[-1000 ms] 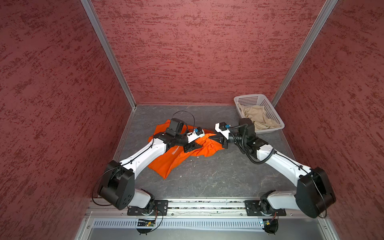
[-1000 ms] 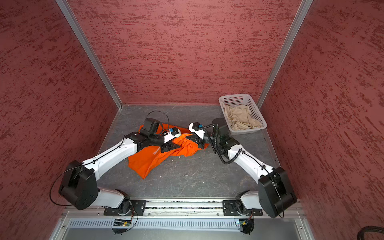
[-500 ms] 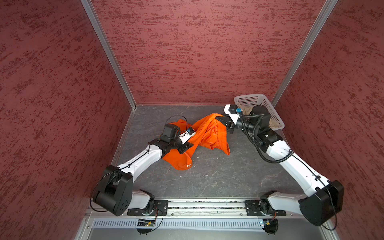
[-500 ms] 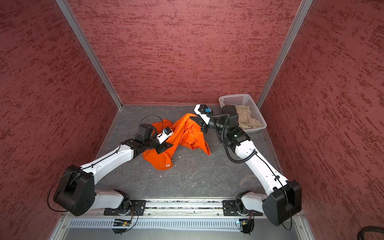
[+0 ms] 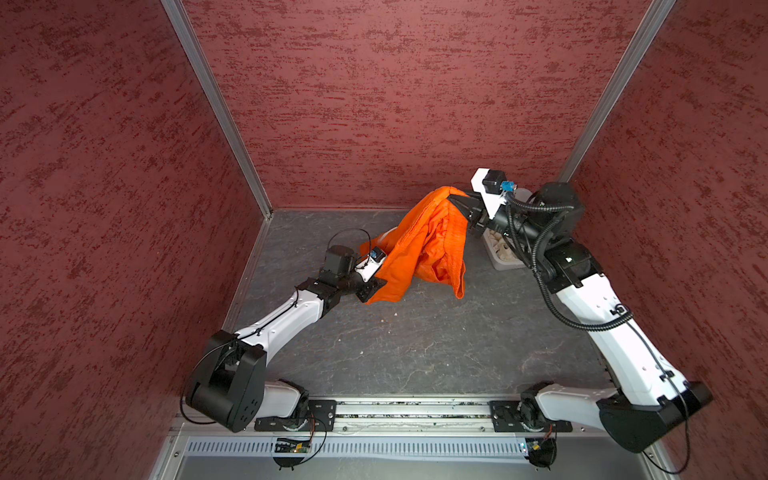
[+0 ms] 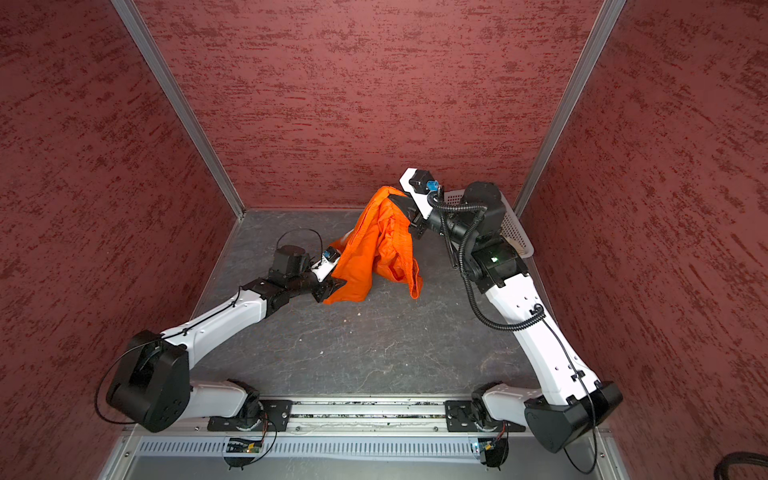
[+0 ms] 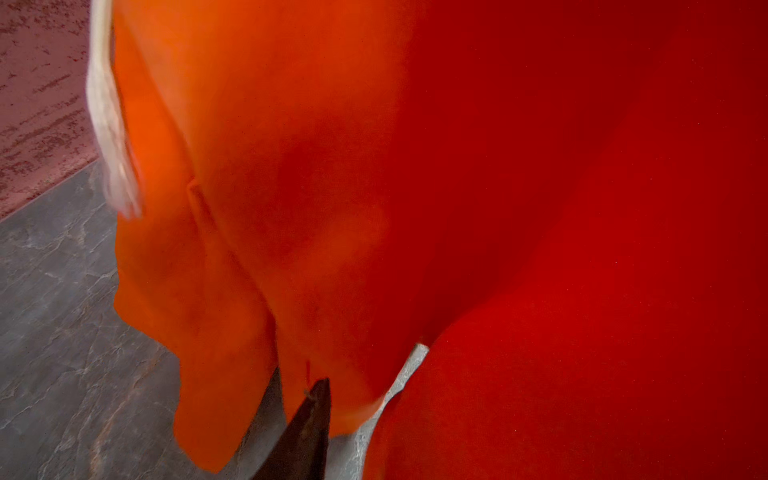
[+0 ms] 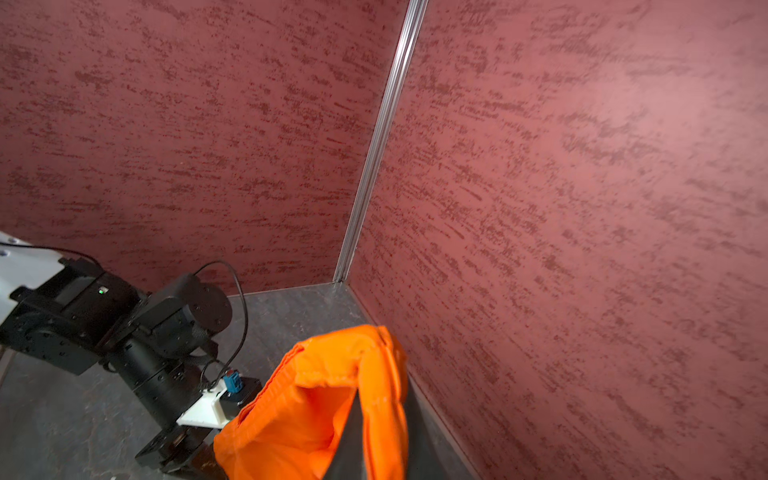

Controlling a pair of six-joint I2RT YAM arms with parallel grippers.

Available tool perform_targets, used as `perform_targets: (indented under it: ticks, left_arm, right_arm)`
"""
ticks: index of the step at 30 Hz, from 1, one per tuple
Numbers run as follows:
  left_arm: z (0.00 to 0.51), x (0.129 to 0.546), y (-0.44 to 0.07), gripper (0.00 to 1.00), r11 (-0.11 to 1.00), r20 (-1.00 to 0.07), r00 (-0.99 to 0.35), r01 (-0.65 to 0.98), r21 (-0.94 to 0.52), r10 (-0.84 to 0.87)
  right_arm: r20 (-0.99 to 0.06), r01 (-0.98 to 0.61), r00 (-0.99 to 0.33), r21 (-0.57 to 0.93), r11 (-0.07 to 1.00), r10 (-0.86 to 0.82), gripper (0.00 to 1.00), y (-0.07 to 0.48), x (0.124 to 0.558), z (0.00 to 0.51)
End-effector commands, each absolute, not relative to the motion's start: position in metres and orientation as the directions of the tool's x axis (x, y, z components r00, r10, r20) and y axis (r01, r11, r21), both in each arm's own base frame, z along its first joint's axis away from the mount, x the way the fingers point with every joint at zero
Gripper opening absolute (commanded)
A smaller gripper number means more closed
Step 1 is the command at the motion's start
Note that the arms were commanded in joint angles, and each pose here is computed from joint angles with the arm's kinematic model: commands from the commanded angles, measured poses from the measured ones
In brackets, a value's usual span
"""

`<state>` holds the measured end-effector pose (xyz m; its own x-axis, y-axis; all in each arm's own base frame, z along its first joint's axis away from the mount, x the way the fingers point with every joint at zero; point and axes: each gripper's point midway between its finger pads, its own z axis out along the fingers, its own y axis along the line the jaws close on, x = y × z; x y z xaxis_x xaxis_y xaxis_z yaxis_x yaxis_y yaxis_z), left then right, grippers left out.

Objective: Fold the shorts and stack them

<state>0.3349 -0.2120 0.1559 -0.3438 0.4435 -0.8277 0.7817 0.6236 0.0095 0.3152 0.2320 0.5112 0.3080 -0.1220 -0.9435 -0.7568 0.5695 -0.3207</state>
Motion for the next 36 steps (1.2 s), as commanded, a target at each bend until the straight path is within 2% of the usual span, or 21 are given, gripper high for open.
perform_targets:
  ticks: [1, 6, 11, 13, 18, 21, 26, 30, 34, 36]
  left_arm:
    - [0.162, 0.340, -0.207, 0.43, 0.649, -0.845, -0.342, 0.761, 0.008, 0.411]
    - [0.162, 0.336, -0.211, 0.43, 0.620, -0.862, -0.332, 0.784, -0.027, 0.383]
    - [0.174, 0.314, -0.233, 0.46, 0.457, -0.905, -0.270, 0.884, -0.099, 0.327]
    - [0.176, 0.310, -0.237, 0.44, 0.423, -0.909, -0.272, 0.898, -0.122, 0.316]
    - [0.173, 0.306, -0.235, 0.13, 0.407, -0.895, -0.304, 0.900, -0.156, 0.327]
    - [0.175, 0.314, -0.224, 0.00, 0.479, -0.877, -0.325, 0.868, -0.129, 0.353]
    - [0.196, 0.332, -0.173, 0.00, 0.666, -0.794, -0.396, 0.746, 0.015, 0.461]
    - [0.244, 0.336, -0.121, 0.00, 0.777, -0.777, -0.423, 0.615, 0.131, 0.466]
    - [0.299, 0.329, -0.074, 0.00, 0.836, -0.770, -0.420, 0.483, 0.259, 0.481]
    - [0.326, 0.322, -0.056, 0.00, 0.851, -0.767, -0.417, 0.425, 0.309, 0.488]
  right_arm:
    - [-0.929, -0.695, 0.341, -0.352, 0.627, -0.143, 0.00, 0.218, 0.314, 0.536]
    - [-0.926, -0.678, 0.338, -0.363, 0.639, -0.168, 0.00, 0.215, 0.315, 0.539]
    - [-0.928, -0.682, 0.327, -0.363, 0.635, -0.178, 0.00, 0.216, 0.318, 0.537]
    - [-0.931, -0.685, 0.313, -0.357, 0.635, -0.186, 0.00, 0.217, 0.320, 0.533]
    - [-0.935, -0.673, 0.287, -0.351, 0.651, -0.207, 0.00, 0.215, 0.329, 0.528]
    - [-0.937, -0.656, 0.269, -0.346, 0.670, -0.221, 0.00, 0.209, 0.335, 0.524]
    - [-0.955, -0.659, 0.188, -0.297, 0.692, -0.230, 0.00, 0.199, 0.339, 0.507]
    - [-0.972, -0.696, 0.131, -0.229, 0.680, -0.193, 0.00, 0.197, 0.320, 0.500]
    - [-0.993, -0.652, 0.054, -0.112, 0.750, -0.101, 0.00, 0.181, 0.309, 0.509]
    - [-0.995, -0.662, 0.046, -0.098, 0.743, -0.090, 0.00, 0.178, 0.297, 0.515]
